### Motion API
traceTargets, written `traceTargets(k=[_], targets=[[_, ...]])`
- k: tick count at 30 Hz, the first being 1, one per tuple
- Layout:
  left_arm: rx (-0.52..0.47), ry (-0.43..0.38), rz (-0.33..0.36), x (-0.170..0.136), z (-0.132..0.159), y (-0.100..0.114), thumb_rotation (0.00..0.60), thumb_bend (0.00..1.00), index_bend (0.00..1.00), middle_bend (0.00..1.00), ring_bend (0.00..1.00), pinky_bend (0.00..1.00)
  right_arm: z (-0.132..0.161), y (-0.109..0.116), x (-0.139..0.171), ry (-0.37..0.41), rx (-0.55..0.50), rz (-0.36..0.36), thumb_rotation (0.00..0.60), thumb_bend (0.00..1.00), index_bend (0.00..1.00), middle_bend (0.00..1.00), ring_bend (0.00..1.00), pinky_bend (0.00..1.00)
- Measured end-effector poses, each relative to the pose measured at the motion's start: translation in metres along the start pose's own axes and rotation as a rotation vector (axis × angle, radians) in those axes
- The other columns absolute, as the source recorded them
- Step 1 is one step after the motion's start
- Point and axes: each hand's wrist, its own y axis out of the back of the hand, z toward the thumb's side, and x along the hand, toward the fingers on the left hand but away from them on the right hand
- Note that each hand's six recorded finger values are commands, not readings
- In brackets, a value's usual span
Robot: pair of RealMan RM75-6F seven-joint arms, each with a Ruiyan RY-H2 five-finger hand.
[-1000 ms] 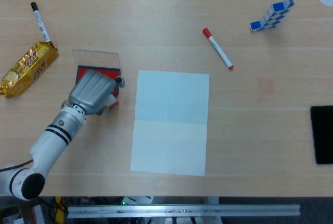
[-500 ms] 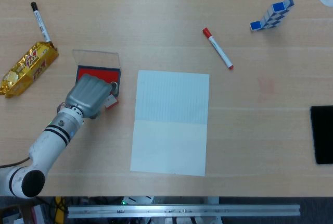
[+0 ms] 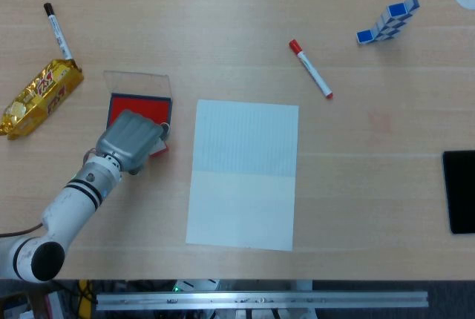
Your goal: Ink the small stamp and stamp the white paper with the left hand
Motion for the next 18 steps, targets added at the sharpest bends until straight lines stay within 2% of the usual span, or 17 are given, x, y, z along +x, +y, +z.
traceTargets(k=[13,18], targets=[[0.030,-0.007,-0.041,-0.015,-0.001,-0.008,0.600,0.18,0.34,0.94,0.95,1.00,0.000,0.001,0.002,-0.001,-0.001,-0.005,0.600,0.11,0.24,0.33,0.26,0.39],[0.028,-0.018,-0.019,-0.020,0.002,-0.002,0.600,0.19,0.34,0.94,0.95,1.00,-0.001,0.002,0.003,-0.004,-0.001,-0.009,0.600,0.11,0.24,0.33,0.26,0.39]])
